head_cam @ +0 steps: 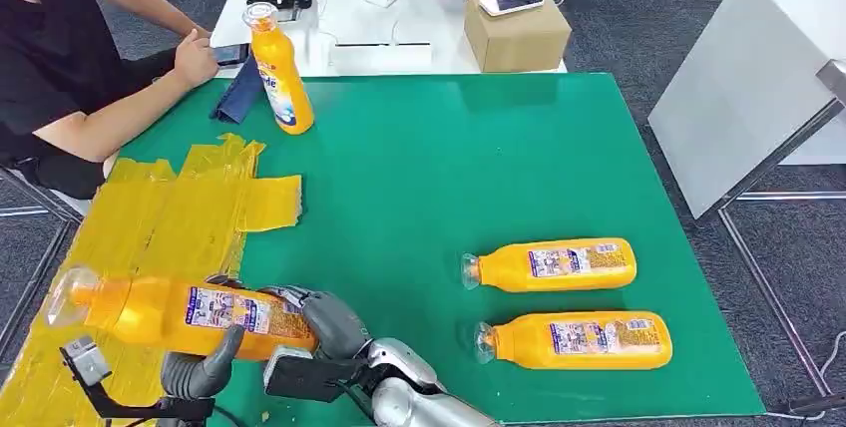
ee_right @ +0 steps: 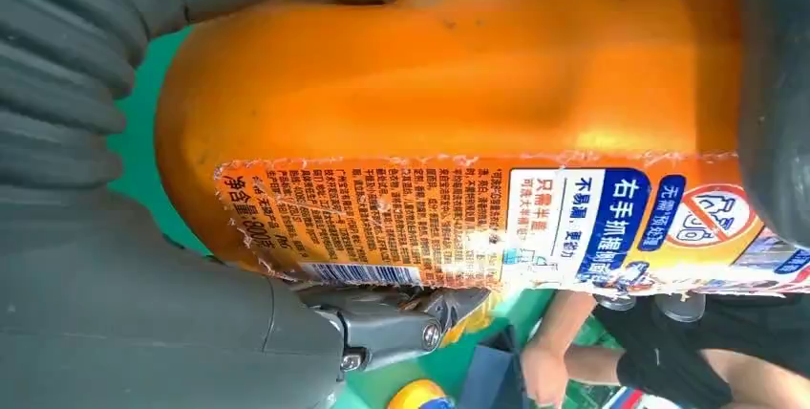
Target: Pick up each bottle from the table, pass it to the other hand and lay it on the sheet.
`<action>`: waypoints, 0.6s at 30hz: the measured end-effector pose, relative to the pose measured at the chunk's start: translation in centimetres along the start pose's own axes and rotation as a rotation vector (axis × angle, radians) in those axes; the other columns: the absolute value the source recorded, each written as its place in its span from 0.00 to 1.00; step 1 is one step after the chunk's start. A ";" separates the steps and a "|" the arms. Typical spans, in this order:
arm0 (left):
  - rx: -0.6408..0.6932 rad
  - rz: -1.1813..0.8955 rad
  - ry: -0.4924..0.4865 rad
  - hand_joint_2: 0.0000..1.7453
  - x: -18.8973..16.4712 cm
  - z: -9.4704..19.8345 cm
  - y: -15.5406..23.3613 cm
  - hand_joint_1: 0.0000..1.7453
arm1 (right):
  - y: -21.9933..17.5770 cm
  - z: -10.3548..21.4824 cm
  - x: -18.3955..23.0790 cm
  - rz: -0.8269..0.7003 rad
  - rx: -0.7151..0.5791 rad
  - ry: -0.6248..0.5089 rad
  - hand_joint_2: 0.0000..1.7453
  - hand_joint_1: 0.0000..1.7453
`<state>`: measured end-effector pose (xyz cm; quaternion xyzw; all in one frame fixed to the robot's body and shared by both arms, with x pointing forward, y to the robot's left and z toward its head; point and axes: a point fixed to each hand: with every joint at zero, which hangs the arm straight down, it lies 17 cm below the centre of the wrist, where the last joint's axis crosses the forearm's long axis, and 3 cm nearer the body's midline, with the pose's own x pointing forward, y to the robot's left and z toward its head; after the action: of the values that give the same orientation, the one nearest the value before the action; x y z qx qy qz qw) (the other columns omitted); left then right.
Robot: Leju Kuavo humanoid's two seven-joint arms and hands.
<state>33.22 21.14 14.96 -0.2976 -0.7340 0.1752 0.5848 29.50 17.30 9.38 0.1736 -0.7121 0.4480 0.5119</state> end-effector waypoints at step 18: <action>0.024 -0.094 -0.077 1.00 2.4 0.0 1.2 1.00 | -4.3 2.5 -2.2 0.127 -0.181 0.064 0.00 0.00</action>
<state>33.13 23.64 16.05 -0.2486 -0.7670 0.1674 0.5673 31.98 12.46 9.22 0.0667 -0.7425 0.4187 0.5187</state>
